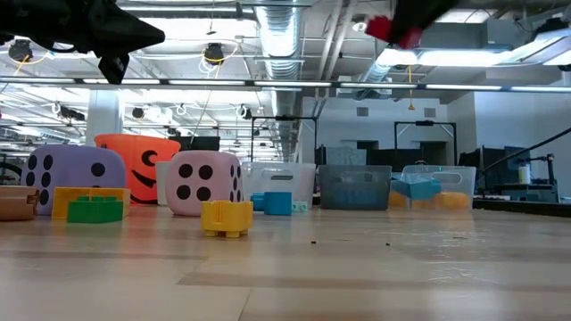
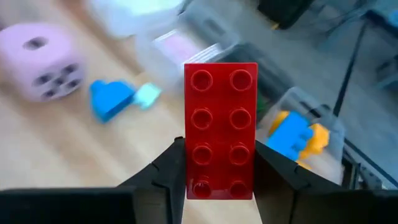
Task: Pick & Place Toys
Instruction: Put the small red game piece into the black bin
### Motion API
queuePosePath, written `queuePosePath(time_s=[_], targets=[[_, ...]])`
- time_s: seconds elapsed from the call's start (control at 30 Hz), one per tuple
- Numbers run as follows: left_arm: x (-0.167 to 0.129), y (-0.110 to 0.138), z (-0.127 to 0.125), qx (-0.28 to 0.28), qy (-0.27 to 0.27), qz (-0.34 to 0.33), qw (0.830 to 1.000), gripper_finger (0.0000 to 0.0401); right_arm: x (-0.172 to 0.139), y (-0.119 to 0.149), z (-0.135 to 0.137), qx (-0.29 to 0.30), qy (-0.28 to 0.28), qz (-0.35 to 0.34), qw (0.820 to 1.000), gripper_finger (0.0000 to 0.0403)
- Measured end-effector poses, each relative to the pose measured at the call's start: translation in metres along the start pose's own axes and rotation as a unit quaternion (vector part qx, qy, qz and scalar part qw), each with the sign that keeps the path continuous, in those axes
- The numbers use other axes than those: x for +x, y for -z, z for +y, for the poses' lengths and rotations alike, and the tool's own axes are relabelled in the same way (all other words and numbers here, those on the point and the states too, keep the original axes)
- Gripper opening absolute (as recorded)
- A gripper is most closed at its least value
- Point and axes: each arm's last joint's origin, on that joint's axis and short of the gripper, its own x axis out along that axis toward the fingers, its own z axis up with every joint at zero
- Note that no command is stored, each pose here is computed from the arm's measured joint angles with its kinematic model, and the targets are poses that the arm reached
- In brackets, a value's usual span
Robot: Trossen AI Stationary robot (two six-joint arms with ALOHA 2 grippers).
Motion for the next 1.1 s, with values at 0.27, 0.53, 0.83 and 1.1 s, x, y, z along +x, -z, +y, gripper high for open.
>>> queuePosePath(time_s=[0.27, 0.53, 0.83, 1.1], targets=[[0.000, -0.001, 0.000, -0.004, 0.002, -0.007, 1.000, 0.0000, 0.051, 0.044, -0.035, 0.143, 0.019, -0.170, 0.975, 0.0135], [0.000, -0.007, -0.002, -0.016, 0.009, -0.032, 0.999, 0.0000, 0.109, 0.038, -0.039, 0.111, 0.030, -0.151, 0.982, 0.0135], [-0.001, -0.012, -0.003, 0.022, 0.013, -0.056, 0.998, 0.0000, 0.176, -0.012, -0.079, 0.139, -0.037, -0.123, 0.982, 0.0135], [0.006, -0.003, -0.004, 0.043, 0.005, -0.023, 0.999, 0.0000, 0.229, -0.011, -0.127, 0.206, -0.014, -0.054, 0.977, 0.0135]])
